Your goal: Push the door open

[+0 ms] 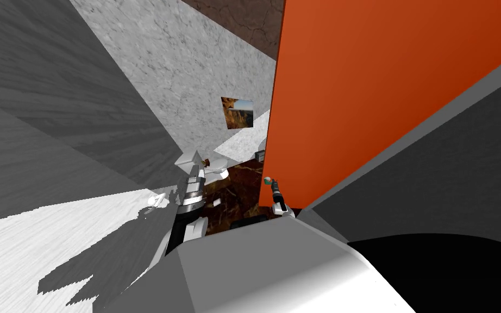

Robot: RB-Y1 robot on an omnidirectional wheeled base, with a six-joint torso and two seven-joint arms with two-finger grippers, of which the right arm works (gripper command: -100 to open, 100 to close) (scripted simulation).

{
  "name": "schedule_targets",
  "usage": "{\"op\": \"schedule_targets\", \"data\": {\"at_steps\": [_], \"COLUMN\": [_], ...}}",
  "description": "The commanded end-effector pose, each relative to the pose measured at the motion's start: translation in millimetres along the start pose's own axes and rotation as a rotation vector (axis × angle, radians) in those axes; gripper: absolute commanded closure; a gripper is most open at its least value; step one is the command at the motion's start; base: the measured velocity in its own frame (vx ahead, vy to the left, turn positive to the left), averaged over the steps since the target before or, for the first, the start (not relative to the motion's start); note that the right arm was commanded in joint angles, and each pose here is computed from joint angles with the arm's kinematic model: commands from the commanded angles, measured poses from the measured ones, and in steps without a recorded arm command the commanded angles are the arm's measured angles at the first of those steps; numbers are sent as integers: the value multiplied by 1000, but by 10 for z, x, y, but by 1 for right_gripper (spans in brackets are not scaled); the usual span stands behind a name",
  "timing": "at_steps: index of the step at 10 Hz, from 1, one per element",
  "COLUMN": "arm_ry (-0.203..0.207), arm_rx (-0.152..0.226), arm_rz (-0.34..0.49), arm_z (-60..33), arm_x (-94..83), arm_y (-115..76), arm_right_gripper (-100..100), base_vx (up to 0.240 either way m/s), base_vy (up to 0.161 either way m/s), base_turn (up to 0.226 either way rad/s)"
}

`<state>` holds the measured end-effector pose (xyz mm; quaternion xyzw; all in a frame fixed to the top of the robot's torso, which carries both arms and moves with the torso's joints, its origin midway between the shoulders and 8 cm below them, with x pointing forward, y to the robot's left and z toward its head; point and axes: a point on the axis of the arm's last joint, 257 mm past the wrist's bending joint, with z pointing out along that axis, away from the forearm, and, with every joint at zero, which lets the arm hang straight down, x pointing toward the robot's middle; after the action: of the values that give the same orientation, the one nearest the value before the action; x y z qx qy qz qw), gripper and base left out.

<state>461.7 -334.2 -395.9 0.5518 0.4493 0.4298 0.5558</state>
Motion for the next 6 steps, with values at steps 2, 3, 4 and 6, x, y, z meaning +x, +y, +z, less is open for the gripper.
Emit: {"op": "schedule_targets", "data": {"at_steps": [2,3,4,6], "arm_ry": [-41,-62,-76,-114], "arm_rx": [-20,-21,-22,-22], "arm_rz": [-13,-14,-15,-15], "arm_z": [47,47,46,36], "arm_x": [-244,-347,-415,-581], "arm_y": [79,84,87,91], "arm_right_gripper": [100,100,100,100], "base_vx": [213,234,237,219], "base_vy": [50,44,42,38], "base_turn": [-37,-67,-51,-69]}}
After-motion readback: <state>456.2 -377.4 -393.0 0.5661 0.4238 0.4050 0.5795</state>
